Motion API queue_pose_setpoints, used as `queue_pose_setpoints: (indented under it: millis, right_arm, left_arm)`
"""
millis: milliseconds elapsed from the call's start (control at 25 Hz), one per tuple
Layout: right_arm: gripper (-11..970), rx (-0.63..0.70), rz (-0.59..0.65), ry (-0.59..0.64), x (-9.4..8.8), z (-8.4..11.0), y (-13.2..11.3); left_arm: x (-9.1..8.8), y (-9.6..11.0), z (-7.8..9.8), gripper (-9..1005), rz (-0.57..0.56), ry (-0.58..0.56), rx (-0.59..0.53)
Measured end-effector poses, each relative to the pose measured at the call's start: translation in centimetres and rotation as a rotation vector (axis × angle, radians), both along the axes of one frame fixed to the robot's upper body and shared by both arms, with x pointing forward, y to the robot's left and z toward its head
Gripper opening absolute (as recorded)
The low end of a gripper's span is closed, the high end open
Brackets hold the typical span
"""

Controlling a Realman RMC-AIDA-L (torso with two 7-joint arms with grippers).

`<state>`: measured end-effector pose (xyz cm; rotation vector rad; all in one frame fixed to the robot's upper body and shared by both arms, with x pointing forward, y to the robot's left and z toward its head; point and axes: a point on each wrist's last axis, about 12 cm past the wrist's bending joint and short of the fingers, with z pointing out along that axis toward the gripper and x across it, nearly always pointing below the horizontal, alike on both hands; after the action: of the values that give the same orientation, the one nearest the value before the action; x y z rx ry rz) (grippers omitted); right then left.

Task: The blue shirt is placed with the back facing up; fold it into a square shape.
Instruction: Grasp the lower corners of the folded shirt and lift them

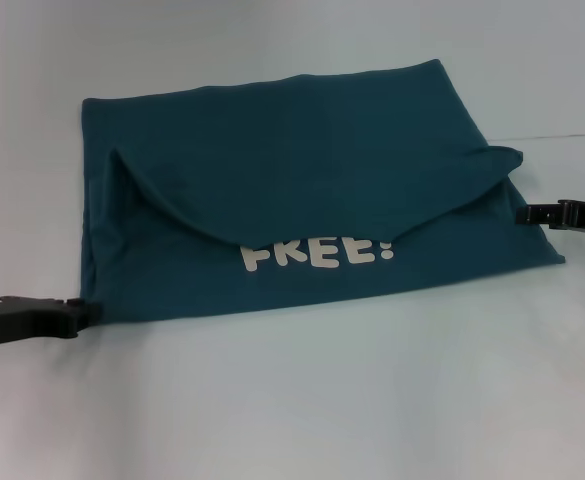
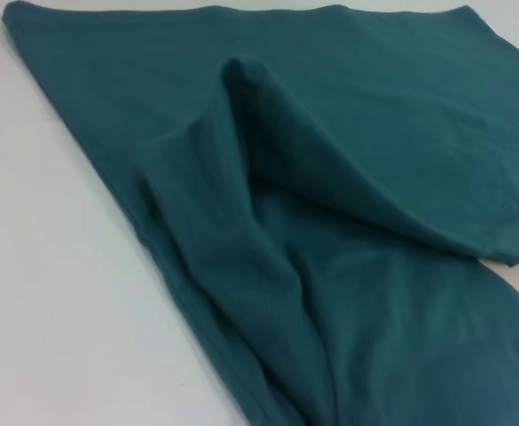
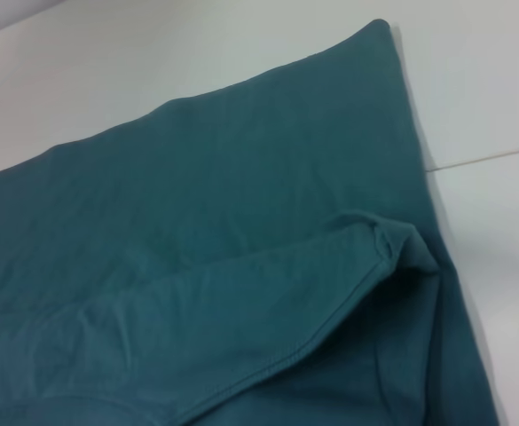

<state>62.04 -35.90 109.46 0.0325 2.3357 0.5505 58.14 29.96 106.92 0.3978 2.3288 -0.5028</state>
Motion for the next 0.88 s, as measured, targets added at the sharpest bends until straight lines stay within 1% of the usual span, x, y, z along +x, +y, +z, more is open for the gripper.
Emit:
queue_pose_setpoints:
  millis: [80, 320, 560, 880]
  right_arm:
    - [638, 0.001, 0.001, 0.0, 0.0, 0.0, 0.01]
    - [639, 0.002, 0.001, 0.001, -0.01, 0.0, 0.02]
    - [638, 0.002, 0.002, 0.002, -0.04, -0.06, 0.09]
    - [638, -0.009, -0.006, 0.013, -0.38, -0.36, -0.4]
  left_arm:
    - [-0.05, 0.04, -0.08, 335, -0.002, 0.004, 0.009]
    - [-0.1, -0.05, -0.18, 113, -0.007, 0.009, 0.015]
    - [-0.08, -0.08, -0.15, -1, -0.008, 0.008, 0.015]
    - [-0.08, 0.09, 0.3, -1, -0.016, 0.01, 0.008]
